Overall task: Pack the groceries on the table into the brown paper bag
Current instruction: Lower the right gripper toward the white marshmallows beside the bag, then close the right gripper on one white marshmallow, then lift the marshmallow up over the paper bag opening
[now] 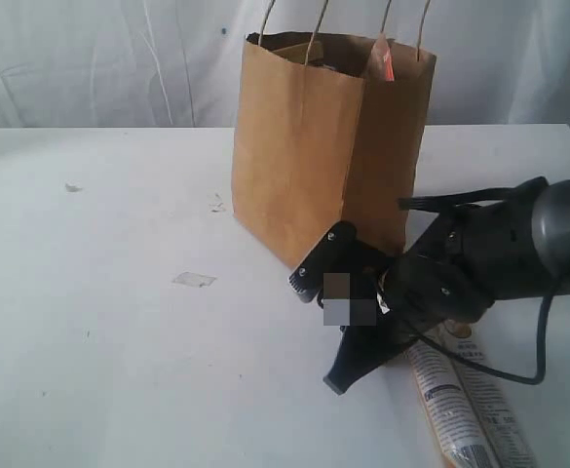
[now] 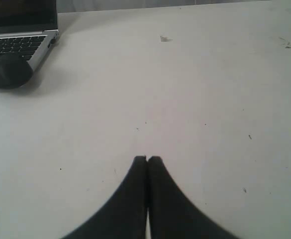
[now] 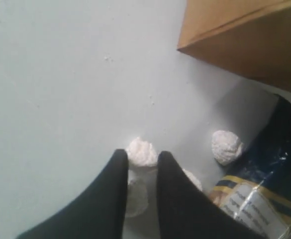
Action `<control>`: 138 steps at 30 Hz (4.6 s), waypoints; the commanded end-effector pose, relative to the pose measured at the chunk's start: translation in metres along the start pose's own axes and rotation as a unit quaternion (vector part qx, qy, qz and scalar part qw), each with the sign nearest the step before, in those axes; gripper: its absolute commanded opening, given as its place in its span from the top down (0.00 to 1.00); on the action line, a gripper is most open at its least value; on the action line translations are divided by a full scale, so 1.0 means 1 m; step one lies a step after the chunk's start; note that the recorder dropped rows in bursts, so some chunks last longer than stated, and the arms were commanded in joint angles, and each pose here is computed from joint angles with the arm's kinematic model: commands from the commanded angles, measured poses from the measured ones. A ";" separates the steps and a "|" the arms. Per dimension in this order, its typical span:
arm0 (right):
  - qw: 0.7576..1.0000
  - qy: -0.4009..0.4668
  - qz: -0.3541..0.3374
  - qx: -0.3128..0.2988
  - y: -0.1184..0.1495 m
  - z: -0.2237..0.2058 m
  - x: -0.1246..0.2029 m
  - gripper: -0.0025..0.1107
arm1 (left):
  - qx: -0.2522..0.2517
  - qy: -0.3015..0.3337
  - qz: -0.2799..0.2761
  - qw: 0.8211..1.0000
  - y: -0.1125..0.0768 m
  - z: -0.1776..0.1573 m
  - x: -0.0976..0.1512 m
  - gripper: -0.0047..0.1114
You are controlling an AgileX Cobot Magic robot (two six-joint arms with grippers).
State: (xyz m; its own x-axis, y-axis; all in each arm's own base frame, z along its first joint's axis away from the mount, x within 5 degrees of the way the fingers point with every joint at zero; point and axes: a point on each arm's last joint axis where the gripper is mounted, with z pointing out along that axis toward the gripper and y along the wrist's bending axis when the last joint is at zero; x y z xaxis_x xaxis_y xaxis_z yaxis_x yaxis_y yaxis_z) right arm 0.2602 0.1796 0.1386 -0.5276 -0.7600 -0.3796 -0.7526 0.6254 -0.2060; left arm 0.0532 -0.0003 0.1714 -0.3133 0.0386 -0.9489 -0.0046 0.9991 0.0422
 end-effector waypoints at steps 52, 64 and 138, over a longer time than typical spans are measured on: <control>0.977 -0.029 0.212 -0.018 -0.017 0.007 0.000 0.69 | 0.001 -0.002 -0.003 1.000 0.000 0.000 0.001 0.96; 0.973 0.003 0.230 -0.027 -0.015 0.006 0.002 0.77 | 0.001 -0.002 -0.003 1.000 0.000 0.000 0.001 0.96; 0.883 -0.383 0.271 0.027 -0.090 -0.232 -0.083 0.98 | 0.001 -0.002 -0.003 1.000 0.000 0.000 0.001 0.96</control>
State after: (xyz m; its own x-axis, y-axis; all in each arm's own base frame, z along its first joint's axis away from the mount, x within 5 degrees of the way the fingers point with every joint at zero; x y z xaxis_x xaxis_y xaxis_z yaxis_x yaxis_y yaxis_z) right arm 0.2640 0.1418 0.4016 -0.4273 -0.0232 -0.9038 -0.4453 0.8754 0.1881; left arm 0.0532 -0.0003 0.1714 -0.3133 0.0386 -0.9489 -0.0046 0.9991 0.0422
